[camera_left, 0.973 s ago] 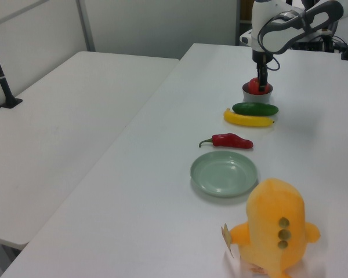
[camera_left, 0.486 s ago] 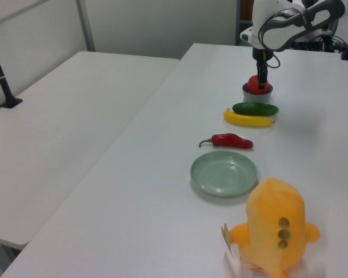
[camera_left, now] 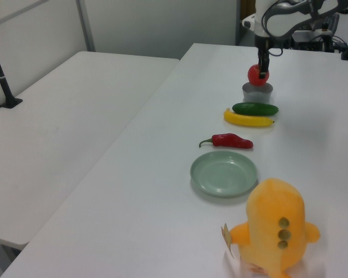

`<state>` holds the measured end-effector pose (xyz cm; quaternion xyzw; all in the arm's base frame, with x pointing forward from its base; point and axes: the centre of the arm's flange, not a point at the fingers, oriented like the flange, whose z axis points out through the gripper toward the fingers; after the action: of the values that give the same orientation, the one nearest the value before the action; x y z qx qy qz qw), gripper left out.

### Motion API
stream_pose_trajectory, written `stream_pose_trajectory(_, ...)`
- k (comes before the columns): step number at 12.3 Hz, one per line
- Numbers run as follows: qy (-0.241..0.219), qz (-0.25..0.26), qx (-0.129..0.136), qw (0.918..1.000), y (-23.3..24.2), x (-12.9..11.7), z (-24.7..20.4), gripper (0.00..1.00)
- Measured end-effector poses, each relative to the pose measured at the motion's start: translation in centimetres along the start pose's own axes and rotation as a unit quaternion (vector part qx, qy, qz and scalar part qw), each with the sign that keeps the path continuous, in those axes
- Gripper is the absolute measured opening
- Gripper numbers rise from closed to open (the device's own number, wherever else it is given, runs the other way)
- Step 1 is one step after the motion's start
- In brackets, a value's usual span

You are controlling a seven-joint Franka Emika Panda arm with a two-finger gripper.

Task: Red apple placed in the center of the desktop
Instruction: 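Lift the red apple up out of the grey bowl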

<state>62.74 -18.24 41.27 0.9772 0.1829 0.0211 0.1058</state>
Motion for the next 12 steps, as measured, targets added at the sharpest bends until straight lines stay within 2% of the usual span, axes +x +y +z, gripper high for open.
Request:
stream_pose_trajectory(5,0.034,0.006,0.022,0.9991,-2.2,-0.3,-8.0,0.70)
stream_pose_trajectory(9,0.030,0.011,0.041,0.9987,-5.9,-0.3,-13.0,0.70)
stream_pose_trajectory(12,0.022,0.008,0.059,0.9980,-8.2,-0.5,-15.1,0.70)
